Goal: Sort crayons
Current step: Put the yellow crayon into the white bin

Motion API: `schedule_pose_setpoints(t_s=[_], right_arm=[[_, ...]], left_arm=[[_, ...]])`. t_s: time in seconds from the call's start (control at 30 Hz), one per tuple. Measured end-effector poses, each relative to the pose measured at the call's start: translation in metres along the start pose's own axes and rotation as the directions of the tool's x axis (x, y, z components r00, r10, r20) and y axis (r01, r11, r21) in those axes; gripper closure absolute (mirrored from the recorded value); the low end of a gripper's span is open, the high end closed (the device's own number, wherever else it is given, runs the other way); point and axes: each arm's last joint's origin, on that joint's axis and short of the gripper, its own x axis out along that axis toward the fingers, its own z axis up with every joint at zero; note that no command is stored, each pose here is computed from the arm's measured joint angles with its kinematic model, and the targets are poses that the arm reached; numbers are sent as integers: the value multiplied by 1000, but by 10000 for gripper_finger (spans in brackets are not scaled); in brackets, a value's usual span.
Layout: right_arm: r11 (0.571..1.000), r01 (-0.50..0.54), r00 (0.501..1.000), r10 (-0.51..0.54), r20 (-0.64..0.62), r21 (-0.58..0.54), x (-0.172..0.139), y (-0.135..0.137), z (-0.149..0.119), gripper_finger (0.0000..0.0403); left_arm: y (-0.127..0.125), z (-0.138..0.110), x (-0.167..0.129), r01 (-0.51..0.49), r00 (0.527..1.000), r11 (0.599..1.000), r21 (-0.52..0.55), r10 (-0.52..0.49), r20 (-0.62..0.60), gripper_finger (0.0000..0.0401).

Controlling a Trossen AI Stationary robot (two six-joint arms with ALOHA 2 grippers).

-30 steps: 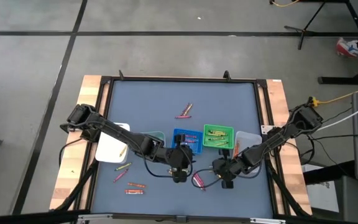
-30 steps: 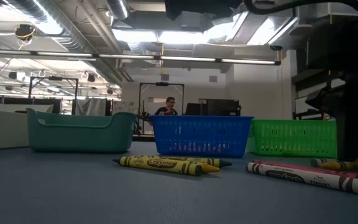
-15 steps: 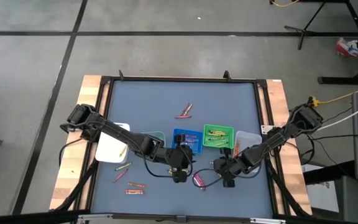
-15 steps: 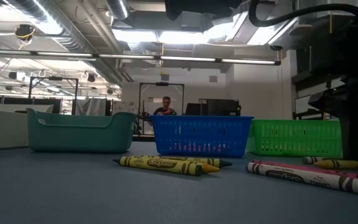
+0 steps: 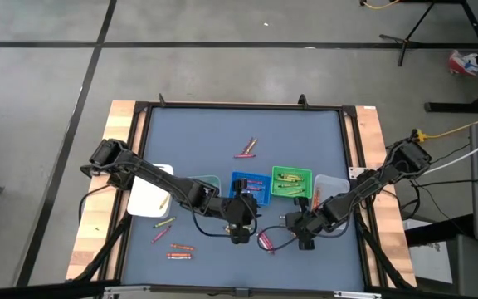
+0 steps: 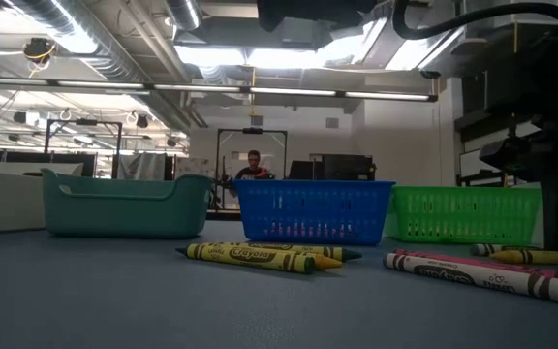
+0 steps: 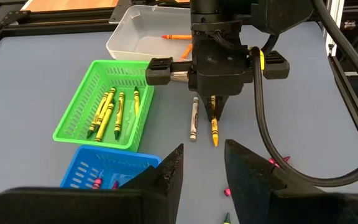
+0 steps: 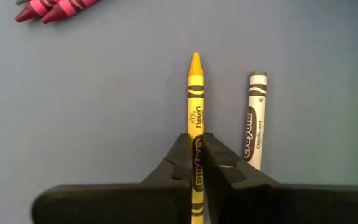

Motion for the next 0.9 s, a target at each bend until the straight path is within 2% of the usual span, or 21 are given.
schedule_pose_setpoints(t_s=[0.23, 0.57, 0.77, 0.9], right_arm=[[1000, -7, 1000, 7, 10, 3, 0, 1, 1, 373], [997, -73, 991, 70, 114, 21, 0, 6, 11, 371], [993, -114, 973, 106, 205, 28, -2, 11, 20, 371], [996, -83, 957, 71, 280, 29, -3, 11, 25, 370]], left_arm=[[-1, 0, 0, 3, 1000, 1000, 1, -3, 0, 300], [-11, -2, -4, 48, 999, 999, 17, -48, -8, 300], [-20, -5, -23, 79, 996, 995, 54, -76, -49, 300], [-28, -7, -42, 105, 992, 992, 74, -99, -83, 300]])
